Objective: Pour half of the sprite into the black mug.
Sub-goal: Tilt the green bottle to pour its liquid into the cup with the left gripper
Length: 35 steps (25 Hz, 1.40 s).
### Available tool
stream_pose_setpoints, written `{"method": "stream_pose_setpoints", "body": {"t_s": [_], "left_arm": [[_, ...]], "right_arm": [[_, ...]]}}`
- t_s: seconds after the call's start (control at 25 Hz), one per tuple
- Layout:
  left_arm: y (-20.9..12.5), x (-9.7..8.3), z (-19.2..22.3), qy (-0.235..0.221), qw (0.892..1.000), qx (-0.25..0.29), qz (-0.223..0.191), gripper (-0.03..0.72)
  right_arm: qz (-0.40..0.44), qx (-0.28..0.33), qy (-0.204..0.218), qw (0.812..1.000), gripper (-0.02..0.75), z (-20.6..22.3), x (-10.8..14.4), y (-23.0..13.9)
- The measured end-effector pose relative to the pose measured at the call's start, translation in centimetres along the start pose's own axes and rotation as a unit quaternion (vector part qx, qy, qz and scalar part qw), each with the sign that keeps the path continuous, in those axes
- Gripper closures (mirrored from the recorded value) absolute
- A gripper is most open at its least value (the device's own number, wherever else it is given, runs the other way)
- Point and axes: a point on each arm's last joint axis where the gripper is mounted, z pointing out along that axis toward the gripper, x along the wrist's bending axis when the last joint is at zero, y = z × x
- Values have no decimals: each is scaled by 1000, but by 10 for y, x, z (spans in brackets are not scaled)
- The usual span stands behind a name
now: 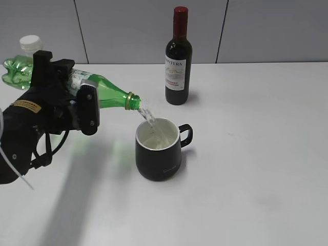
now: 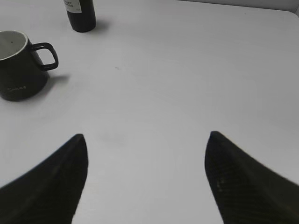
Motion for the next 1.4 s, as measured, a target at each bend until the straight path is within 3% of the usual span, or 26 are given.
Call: {"method": "stream_pose_setpoints", "body": {"t_s": [0.96, 1.08, 1.16, 1.28, 1.4], "left_arm": [[3, 3, 0, 12, 1000, -14, 0, 225], [5, 3, 0, 12, 997, -30, -65, 225], [7, 3, 0, 11, 990, -41, -132, 225], [10, 3, 0, 1, 973, -54, -224, 225], [13, 0, 0, -25, 948, -64, -311, 225]], "right_arm": [[0, 0, 0, 1000, 148, 0, 0, 0], [0, 0, 0, 1000, 148, 0, 0, 0], [0, 0, 0, 1000, 148, 0, 0, 0], [0, 0, 0, 1000, 148, 0, 0, 0], [0, 0, 0, 1000, 148, 0, 0, 0]]}}
